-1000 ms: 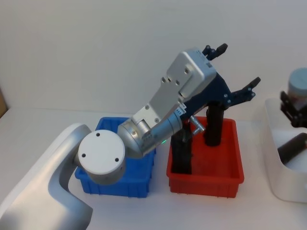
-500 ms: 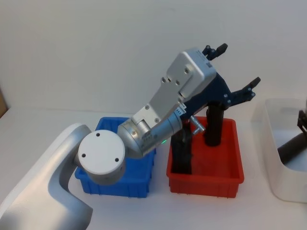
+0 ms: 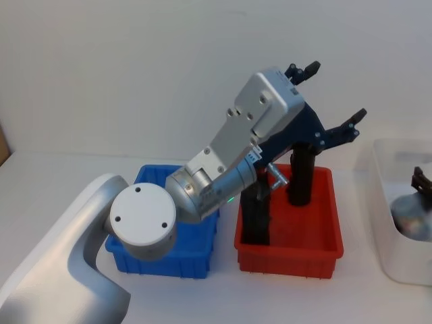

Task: Pick the cotton swabs from the blue box and place them into the white box.

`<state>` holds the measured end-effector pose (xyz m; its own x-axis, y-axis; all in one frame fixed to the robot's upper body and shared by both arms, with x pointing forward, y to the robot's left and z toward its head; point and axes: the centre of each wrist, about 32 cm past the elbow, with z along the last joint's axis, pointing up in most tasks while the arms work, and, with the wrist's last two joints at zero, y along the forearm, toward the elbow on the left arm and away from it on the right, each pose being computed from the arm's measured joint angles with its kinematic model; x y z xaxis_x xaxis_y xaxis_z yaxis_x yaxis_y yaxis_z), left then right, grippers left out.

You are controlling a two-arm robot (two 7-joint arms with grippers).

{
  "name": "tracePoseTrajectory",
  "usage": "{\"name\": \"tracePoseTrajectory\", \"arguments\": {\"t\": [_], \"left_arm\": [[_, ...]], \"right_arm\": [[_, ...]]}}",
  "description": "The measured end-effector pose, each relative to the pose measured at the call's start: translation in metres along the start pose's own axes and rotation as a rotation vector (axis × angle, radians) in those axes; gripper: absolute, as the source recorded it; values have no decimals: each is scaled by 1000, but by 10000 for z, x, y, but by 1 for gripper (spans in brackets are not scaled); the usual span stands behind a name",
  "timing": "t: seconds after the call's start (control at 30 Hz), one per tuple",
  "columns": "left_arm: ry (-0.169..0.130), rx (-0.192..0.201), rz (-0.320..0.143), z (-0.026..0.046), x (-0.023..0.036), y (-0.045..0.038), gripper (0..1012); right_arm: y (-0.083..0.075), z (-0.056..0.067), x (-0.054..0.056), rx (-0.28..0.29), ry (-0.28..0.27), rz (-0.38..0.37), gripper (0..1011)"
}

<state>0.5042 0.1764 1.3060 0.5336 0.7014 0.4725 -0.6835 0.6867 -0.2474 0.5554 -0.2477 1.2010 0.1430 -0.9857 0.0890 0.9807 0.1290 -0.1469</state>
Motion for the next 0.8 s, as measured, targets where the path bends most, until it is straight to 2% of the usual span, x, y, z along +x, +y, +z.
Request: {"name": "tracePoseTrajectory", "arguments": {"t": [0.1,0.17,0.8], "left_arm": [[0,0,0,0,0,0,1003],[0,0,0,0,0,0,1003],[0,0,0,0,0,0,1003]], "right_arm": [[20,-5,-2,-10,4,-3,977],[32,-8,-4,-16,7,-5,1000],[78,-17,-14,-40,17,-10,1001]]}}
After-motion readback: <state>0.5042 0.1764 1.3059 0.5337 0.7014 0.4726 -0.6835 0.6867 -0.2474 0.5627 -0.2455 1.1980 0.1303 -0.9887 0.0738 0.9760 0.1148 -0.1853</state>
